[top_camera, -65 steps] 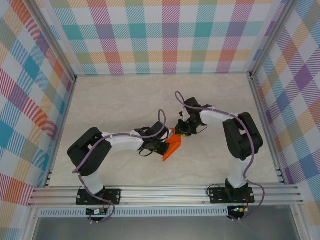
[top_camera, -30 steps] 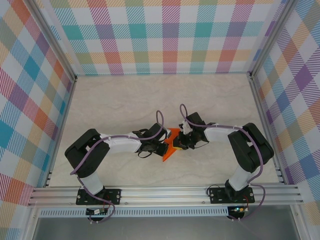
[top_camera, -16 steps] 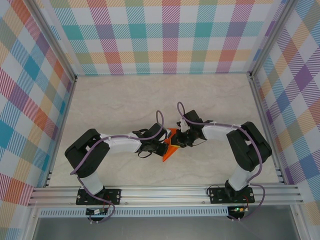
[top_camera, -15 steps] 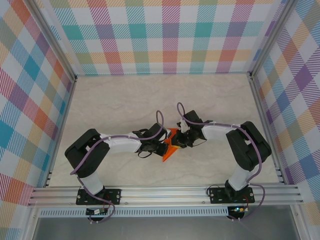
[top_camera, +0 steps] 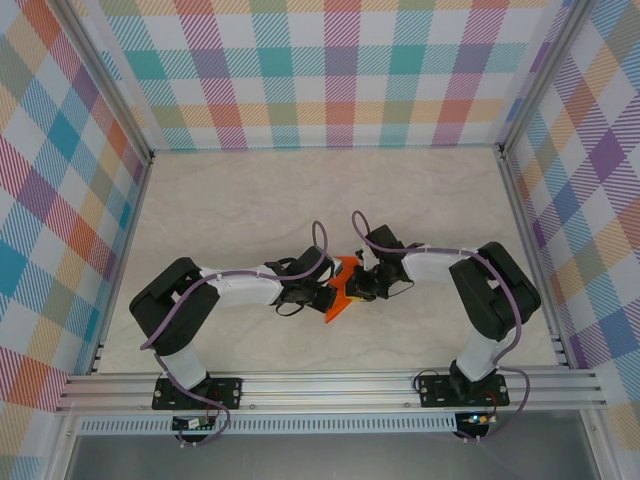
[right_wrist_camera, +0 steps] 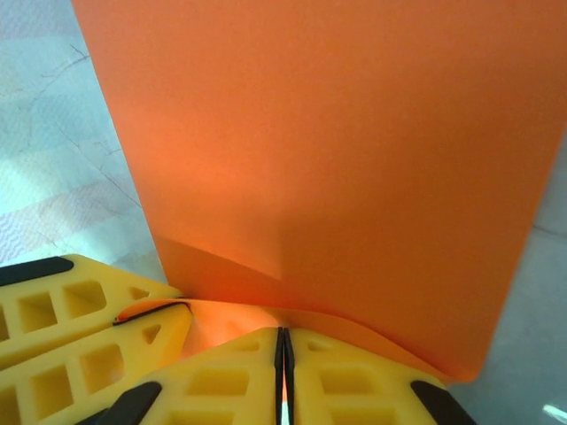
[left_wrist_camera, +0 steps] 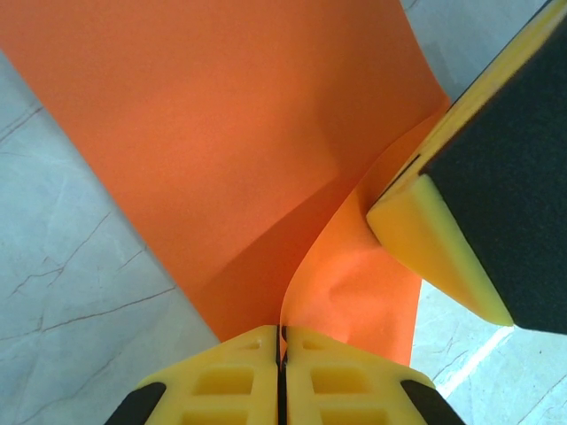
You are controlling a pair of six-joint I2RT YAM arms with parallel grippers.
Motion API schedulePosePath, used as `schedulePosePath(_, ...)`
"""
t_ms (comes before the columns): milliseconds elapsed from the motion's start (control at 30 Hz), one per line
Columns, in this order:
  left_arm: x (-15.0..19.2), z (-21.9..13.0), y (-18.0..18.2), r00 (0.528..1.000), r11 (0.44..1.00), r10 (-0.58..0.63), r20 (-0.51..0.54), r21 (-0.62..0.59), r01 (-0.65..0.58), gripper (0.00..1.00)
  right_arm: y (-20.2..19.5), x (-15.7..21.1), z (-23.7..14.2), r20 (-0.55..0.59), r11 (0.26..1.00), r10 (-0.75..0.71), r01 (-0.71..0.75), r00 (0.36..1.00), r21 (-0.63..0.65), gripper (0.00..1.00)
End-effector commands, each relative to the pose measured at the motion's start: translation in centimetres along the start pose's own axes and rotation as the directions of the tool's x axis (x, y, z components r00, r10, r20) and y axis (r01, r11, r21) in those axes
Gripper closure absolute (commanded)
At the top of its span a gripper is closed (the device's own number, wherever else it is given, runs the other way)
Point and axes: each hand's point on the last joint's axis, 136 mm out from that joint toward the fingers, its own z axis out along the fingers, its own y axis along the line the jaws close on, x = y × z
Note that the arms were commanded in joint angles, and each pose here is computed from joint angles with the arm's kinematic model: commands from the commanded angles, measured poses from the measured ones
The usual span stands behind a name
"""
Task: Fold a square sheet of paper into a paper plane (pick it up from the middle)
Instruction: Third fold the triangle at the center of the table.
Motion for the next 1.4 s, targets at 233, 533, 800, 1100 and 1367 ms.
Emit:
schedulePosePath(233, 2.5, -0.1, 1.1, 0.996, 1.0, -0.011, -0.091, -0.03, 0.008, 0.91, -0.5, -1.2, -1.8, 0.065, 0.998, -0.009, 0.005, 0.998, 0.06, 0.85)
schedulePosePath(533, 2.6, -0.2, 1.3, 0.996, 0.999, -0.011, -0.092, -0.038, 0.007, 0.91, -3.2, -0.4, -0.1, 0.03, 0.991, 0.05, -0.053, 0.998, 0.119, 0.9)
schedulePosePath(800, 2.7, -0.1, 1.4, 0.995, 0.999, -0.007, -0.097, -0.042, 0.003, 0.91, 0.2, -1.9, -3.1, 0.099, 1.0, 0.0, 0.0, 0.995, 0.003, 0.87)
schedulePosePath(1100, 2.7, -0.1, 1.4, 0.996, 0.999, -0.01, -0.094, -0.042, 0.006, 0.91, -3.4, -1.5, -0.7, 0.054, 0.994, 0.057, -0.062, 0.997, 0.093, 0.89)
schedulePosePath(1367, 2.8, -0.2, 1.6, 0.995, 0.999, -0.011, -0.097, -0.048, 0.007, 0.92, -3.0, -1.3, -1.5, 0.07, 0.995, 0.055, -0.061, 0.996, 0.085, 0.91)
